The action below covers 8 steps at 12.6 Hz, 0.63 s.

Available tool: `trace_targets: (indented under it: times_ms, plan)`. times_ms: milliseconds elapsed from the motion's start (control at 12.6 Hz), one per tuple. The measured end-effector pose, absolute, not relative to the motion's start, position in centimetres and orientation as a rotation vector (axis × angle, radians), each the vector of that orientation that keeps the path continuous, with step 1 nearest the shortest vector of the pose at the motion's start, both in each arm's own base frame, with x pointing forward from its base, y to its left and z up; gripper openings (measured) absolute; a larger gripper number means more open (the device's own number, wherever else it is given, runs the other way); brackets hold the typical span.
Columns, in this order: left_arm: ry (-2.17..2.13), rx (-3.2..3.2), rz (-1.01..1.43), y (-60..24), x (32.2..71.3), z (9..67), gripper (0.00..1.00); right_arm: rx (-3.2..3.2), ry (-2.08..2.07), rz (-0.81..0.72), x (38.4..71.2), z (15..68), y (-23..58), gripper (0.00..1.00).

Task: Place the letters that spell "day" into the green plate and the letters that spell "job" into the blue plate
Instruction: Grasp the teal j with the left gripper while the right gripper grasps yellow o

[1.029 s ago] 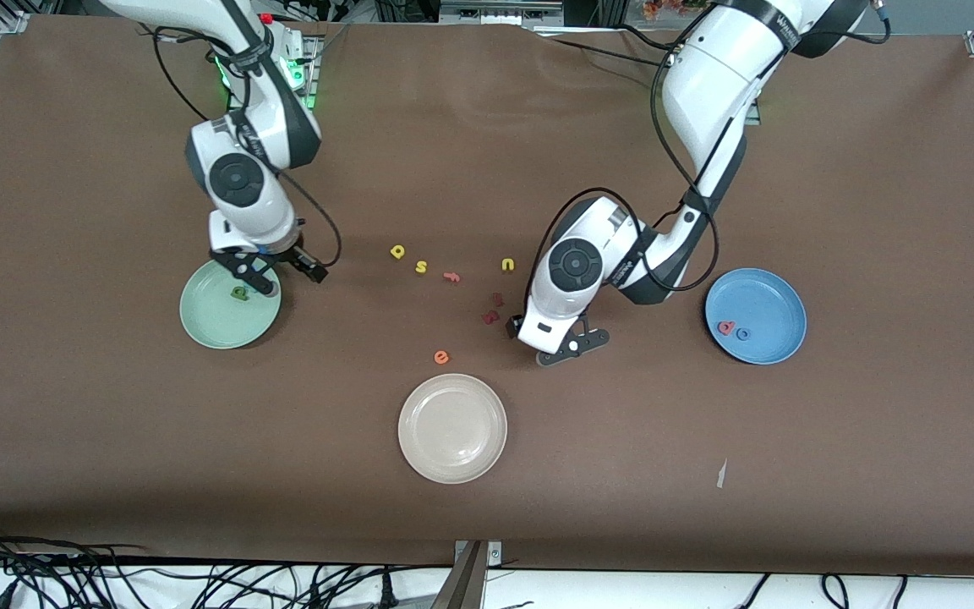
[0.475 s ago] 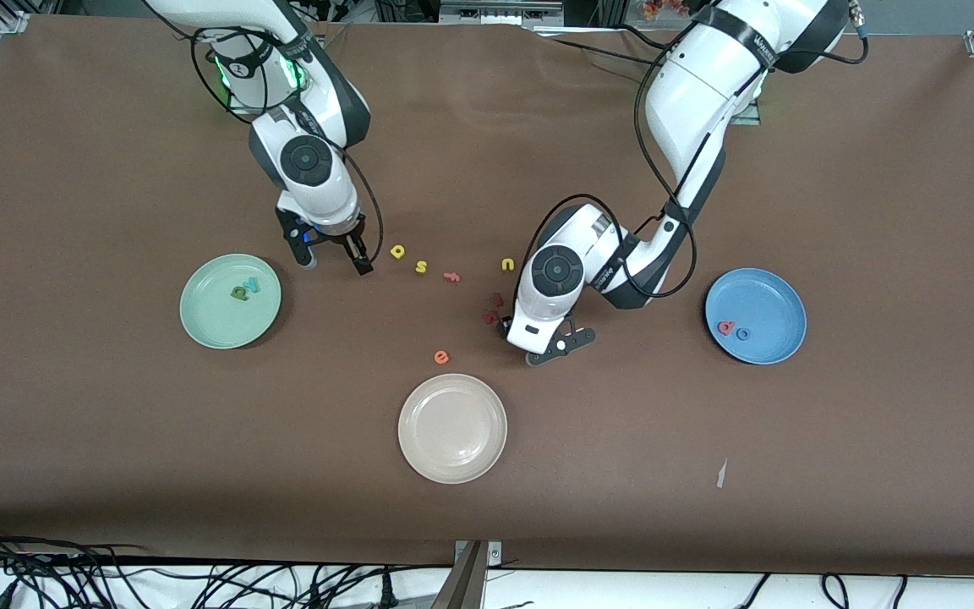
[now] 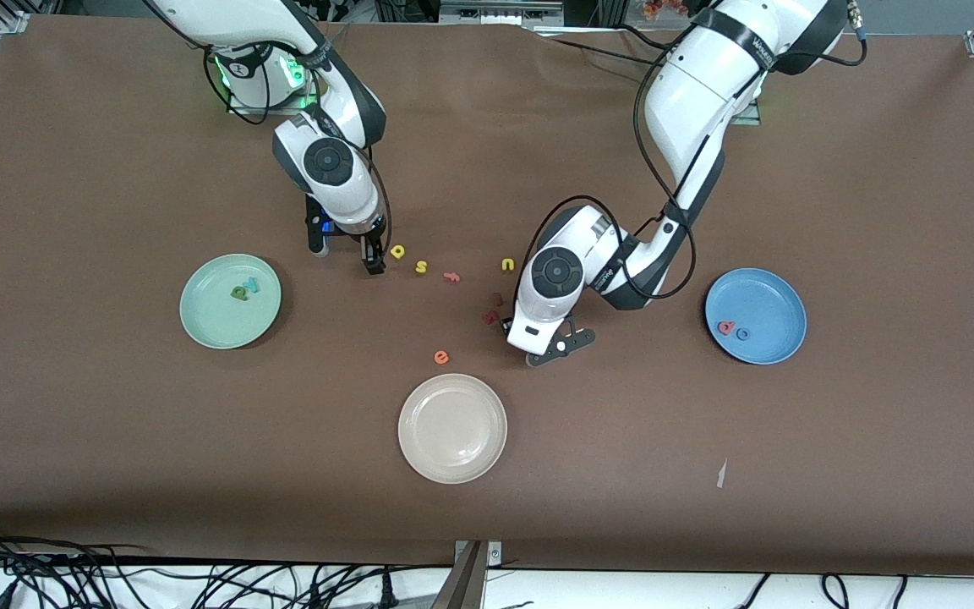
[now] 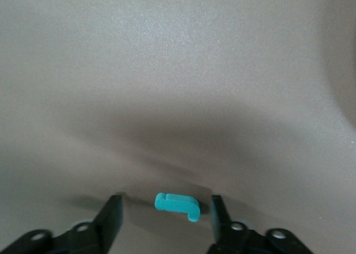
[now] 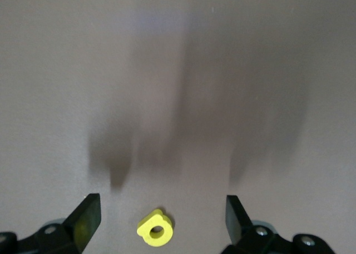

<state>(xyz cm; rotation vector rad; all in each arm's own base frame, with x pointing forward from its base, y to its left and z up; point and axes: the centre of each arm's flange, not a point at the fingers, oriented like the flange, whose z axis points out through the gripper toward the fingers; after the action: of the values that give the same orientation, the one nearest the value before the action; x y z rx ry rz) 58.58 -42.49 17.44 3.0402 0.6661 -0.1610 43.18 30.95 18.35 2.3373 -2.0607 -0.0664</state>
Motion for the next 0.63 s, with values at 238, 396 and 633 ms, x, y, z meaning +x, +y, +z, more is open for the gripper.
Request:
trace_targets:
  times_ms: [238,396,633]
  plan:
    - [0.665,3.042,-0.164,-42.5,58.5,17.3,0.59,2.266,-2.165,-0.077,42.9,17.3,31.5,0.96]
    - [0.665,3.042,-0.164,-42.5,58.5,17.2,0.55,2.249,-2.193,-0.077,42.8,17.3,31.8,0.92]
    - [0.666,3.038,-0.16,-42.6,58.7,17.3,0.48,2.246,-2.221,-0.079,42.5,17.2,32.5,0.92]
